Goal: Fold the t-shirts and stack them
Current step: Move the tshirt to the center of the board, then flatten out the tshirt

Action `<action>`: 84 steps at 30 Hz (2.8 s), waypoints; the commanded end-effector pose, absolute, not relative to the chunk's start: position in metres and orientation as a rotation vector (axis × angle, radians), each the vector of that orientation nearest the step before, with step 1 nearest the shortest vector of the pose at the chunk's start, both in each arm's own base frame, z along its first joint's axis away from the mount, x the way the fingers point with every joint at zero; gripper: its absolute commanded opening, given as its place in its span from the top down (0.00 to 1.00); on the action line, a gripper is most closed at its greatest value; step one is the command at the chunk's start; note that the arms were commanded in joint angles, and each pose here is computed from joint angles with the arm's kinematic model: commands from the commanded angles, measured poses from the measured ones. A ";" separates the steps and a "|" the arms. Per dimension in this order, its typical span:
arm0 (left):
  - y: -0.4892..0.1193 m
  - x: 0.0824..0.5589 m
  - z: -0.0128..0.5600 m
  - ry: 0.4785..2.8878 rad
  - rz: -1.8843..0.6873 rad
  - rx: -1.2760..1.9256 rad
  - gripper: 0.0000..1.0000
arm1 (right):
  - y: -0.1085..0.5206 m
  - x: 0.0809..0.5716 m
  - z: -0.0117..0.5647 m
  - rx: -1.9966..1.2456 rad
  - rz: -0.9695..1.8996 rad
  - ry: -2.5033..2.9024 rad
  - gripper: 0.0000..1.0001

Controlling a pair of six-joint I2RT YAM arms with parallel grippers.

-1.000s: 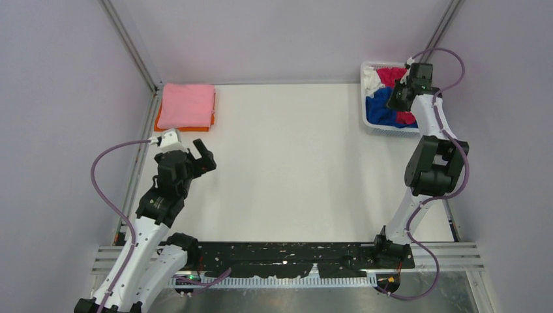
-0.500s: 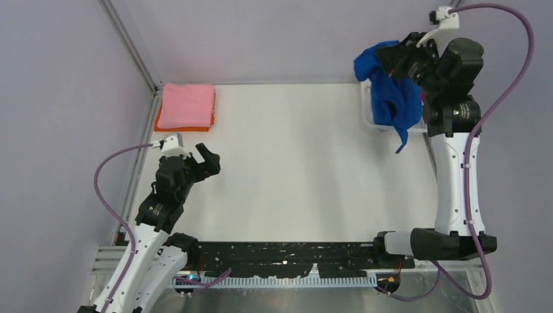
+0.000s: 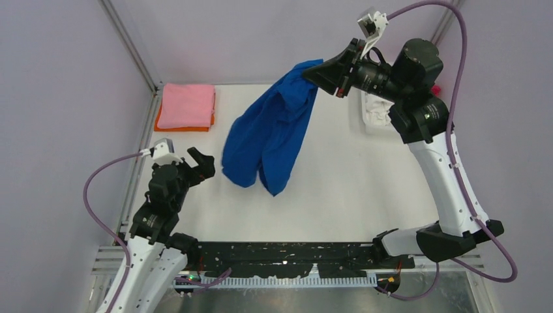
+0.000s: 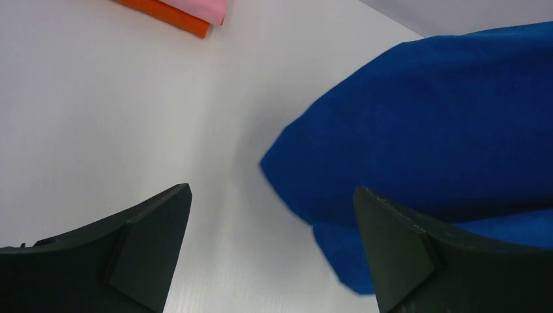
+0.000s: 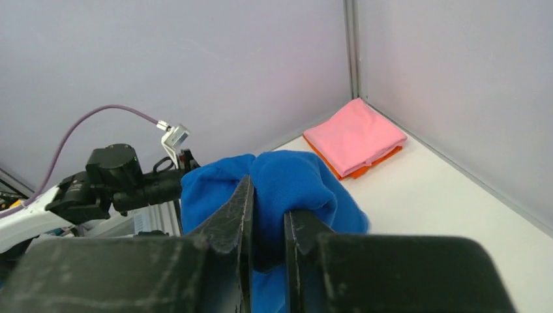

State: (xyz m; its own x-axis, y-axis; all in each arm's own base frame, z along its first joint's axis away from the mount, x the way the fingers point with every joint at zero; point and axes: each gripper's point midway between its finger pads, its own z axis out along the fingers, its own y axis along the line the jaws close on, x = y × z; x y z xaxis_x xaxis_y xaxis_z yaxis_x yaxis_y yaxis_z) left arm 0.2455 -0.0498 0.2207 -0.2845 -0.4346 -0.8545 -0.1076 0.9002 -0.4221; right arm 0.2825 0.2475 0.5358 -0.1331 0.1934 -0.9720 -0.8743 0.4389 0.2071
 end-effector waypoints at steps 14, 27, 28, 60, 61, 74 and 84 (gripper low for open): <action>-0.059 0.227 0.176 2.102 -0.342 -0.469 0.00 | 0.093 0.371 0.156 0.224 0.400 2.190 0.19; -0.172 0.133 0.090 2.478 -0.922 -0.093 0.00 | 0.064 0.342 0.169 0.282 0.299 2.070 0.05; -0.175 0.129 0.084 2.493 -0.931 -0.097 0.00 | 0.064 0.337 0.167 0.280 0.311 2.065 0.05; -0.204 0.146 0.056 2.598 -0.529 -0.085 1.00 | 0.107 0.323 0.158 0.241 0.260 2.055 0.02; -0.201 0.144 0.060 2.589 -0.533 -0.076 1.00 | 0.124 0.318 0.156 0.217 0.284 2.065 0.03; -0.188 0.134 0.083 2.516 -0.603 0.004 1.00 | 0.169 0.331 0.100 0.180 0.098 2.141 0.35; -0.173 0.113 0.068 2.619 -0.554 0.034 0.93 | 0.148 0.343 0.095 0.201 -0.084 2.110 0.86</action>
